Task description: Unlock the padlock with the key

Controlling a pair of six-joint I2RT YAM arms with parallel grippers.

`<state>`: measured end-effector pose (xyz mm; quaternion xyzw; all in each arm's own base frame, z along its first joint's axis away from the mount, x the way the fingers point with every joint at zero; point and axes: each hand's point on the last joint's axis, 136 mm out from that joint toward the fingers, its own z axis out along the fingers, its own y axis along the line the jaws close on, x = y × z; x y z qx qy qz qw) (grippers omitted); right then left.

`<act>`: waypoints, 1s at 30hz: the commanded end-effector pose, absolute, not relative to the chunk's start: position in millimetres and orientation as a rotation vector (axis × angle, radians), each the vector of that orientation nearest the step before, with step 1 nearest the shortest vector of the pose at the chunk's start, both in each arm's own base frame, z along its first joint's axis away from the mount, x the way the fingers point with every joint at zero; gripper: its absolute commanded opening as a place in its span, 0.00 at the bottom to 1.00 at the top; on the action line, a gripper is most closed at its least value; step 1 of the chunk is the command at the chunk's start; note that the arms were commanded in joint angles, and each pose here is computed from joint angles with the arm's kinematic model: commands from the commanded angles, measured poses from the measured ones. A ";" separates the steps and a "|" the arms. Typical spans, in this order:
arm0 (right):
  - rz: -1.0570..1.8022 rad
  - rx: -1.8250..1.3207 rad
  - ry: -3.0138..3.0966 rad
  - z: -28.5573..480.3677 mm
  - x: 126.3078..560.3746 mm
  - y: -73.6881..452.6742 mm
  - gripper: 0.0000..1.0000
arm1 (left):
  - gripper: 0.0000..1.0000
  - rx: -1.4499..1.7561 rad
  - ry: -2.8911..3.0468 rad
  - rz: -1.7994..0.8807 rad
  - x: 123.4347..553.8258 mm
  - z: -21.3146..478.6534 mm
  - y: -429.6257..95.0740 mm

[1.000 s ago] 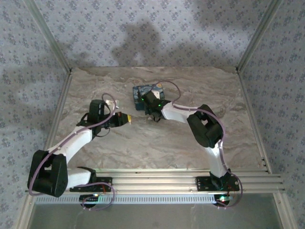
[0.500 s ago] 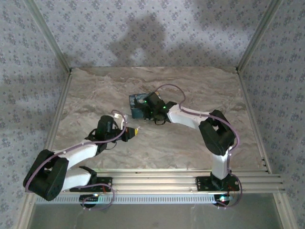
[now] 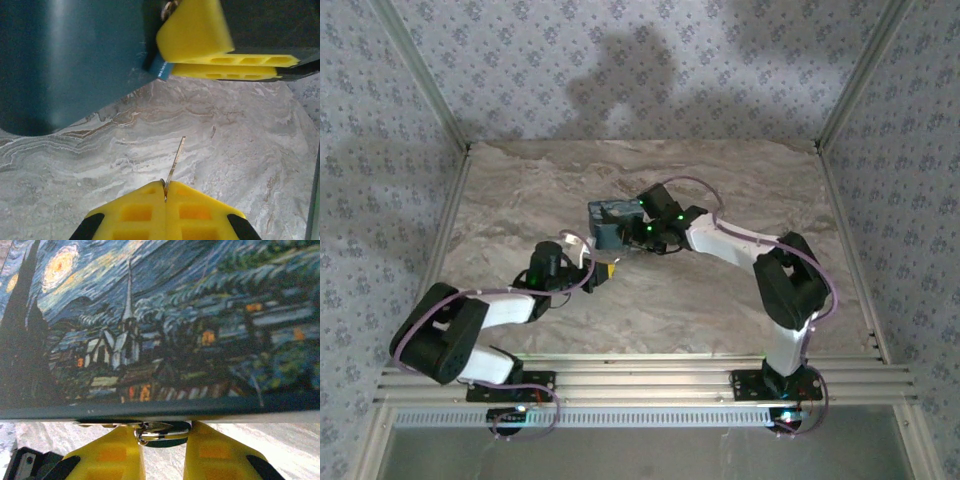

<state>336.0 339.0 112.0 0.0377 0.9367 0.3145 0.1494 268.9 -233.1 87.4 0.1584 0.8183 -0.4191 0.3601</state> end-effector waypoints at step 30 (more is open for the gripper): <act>1.193 0.193 2.677 144.6 342.3 354.5 0.00 | 0.00 0.435 1.864 -1.030 316.6 116.7 -246.4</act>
